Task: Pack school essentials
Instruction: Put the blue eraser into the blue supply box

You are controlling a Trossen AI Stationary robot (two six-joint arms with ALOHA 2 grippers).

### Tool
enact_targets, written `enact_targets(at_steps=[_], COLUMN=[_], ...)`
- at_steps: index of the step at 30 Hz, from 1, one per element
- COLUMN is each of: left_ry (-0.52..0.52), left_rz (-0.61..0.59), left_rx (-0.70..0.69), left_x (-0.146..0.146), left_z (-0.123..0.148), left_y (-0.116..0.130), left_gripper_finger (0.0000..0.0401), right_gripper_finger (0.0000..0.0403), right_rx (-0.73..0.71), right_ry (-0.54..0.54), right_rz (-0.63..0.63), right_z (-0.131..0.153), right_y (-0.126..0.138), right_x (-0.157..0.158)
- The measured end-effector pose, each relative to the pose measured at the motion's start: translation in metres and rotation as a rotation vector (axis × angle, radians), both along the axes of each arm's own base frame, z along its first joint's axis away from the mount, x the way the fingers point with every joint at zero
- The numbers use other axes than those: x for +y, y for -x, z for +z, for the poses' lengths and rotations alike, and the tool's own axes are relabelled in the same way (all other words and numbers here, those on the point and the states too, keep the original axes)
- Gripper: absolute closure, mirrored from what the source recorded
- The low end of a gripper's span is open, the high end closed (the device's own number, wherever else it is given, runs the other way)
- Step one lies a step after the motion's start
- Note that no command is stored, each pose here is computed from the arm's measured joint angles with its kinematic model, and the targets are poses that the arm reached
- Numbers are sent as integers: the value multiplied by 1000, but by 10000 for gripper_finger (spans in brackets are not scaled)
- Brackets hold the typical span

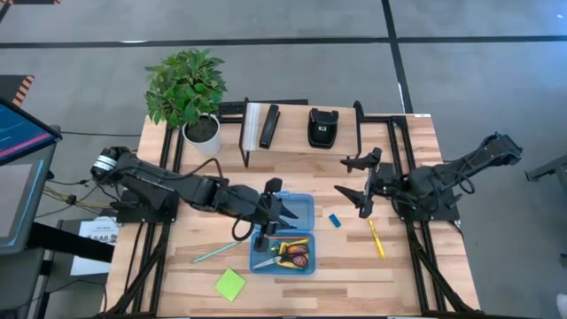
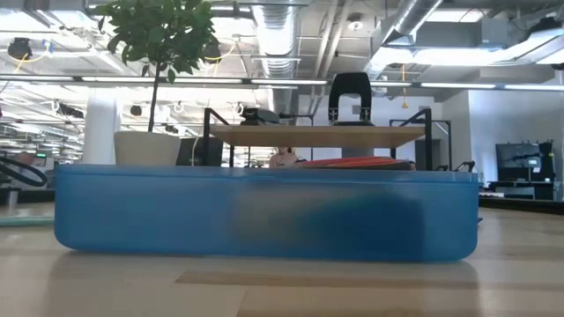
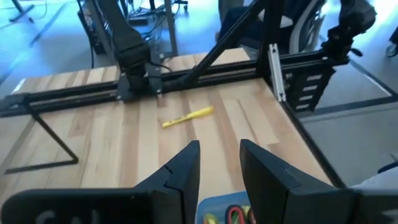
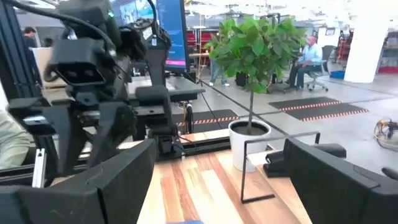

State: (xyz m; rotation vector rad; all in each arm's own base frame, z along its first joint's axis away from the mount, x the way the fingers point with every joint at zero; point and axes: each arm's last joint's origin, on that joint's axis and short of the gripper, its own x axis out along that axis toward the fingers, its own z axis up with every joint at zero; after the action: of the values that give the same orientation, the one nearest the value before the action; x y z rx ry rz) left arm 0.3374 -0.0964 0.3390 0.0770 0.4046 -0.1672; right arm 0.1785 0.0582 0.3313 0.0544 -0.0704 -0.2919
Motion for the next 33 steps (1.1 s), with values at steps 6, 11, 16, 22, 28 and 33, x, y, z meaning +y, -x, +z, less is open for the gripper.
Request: enact_targets(at_steps=[6,11,16,22,28,33], left_ry=[26,-5,4,93,171,211], left_rz=[0,44,66,87,142,147], left_rx=[-45,-11,-49,-151,-257,-343], left_x=[-8,-11,-14,-1,11,13], left_z=[6,2,-5,-28,-47,-63], left_y=[2,5,7,33,78,107], left_gripper_finger=[301,301,301,301,301,301], right_gripper_finger=[30,30,30,30,30,30], right_rx=[74,162,296,451,642,805], right_ry=[-86,-139,-192,-312,-446,-507], right_rz=[-45,-93,-162,-213,-213,-204], right_z=[-11,-23,-40,-59,-80,-100], right_y=[-3,-3,0,7,10,0], right_x=[-8,-15,-24,-32,-32,-26])
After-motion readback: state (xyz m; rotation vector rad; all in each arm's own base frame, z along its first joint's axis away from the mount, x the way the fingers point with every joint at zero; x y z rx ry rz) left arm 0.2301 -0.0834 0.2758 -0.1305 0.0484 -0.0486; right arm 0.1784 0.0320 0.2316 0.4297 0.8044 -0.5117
